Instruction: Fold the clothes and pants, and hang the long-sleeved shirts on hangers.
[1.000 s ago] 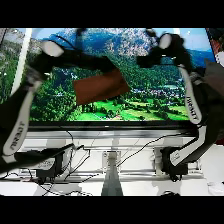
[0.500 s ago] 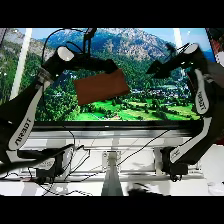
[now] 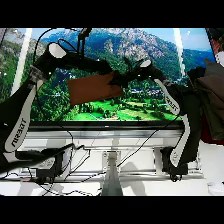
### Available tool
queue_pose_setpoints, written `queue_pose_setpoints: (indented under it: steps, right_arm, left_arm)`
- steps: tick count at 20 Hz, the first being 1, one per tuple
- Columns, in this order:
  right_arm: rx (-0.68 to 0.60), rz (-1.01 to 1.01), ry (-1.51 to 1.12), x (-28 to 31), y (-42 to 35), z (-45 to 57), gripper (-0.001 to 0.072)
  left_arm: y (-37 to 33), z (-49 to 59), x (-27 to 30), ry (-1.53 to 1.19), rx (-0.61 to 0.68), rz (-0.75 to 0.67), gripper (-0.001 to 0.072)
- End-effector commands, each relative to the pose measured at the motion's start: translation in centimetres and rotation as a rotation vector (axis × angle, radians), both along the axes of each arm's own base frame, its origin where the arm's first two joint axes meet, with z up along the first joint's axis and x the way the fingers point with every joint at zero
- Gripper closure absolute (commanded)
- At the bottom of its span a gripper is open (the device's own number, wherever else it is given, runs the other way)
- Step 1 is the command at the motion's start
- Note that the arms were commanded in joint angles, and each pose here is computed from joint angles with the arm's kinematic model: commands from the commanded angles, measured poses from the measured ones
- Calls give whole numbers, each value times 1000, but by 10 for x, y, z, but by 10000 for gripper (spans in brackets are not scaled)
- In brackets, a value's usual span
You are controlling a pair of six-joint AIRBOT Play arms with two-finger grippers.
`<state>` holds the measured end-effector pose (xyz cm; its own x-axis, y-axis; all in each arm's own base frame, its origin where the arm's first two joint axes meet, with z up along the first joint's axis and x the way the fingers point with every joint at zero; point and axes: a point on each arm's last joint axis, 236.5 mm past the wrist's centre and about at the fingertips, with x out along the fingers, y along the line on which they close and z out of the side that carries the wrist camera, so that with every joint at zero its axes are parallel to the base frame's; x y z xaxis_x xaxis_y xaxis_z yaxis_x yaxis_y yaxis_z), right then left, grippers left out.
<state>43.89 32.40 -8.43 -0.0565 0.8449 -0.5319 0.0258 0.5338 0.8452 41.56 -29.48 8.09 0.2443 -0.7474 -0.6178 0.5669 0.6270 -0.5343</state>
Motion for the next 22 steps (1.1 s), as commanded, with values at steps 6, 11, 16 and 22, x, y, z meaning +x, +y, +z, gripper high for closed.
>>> queue_pose_setpoints:
  steps: [6, 11, 16, 22]
  right_arm:
    - [-271, 47, -349, 44, -95, 118, 690]
    - [-508, -197, -575, 44, -236, 248, 690]
    - [-631, -285, -531, 23, -309, 259, 690]
    - [-611, -299, -504, 35, -299, 224, 689]
  left_arm:
    - [76, 84, 7, -202, -6, 76, 52]
    - [138, 177, -12, -418, -17, 220, 52]
    - [144, 206, -30, -490, -22, 234, 52]
    - [143, 196, -23, -465, -19, 233, 52]
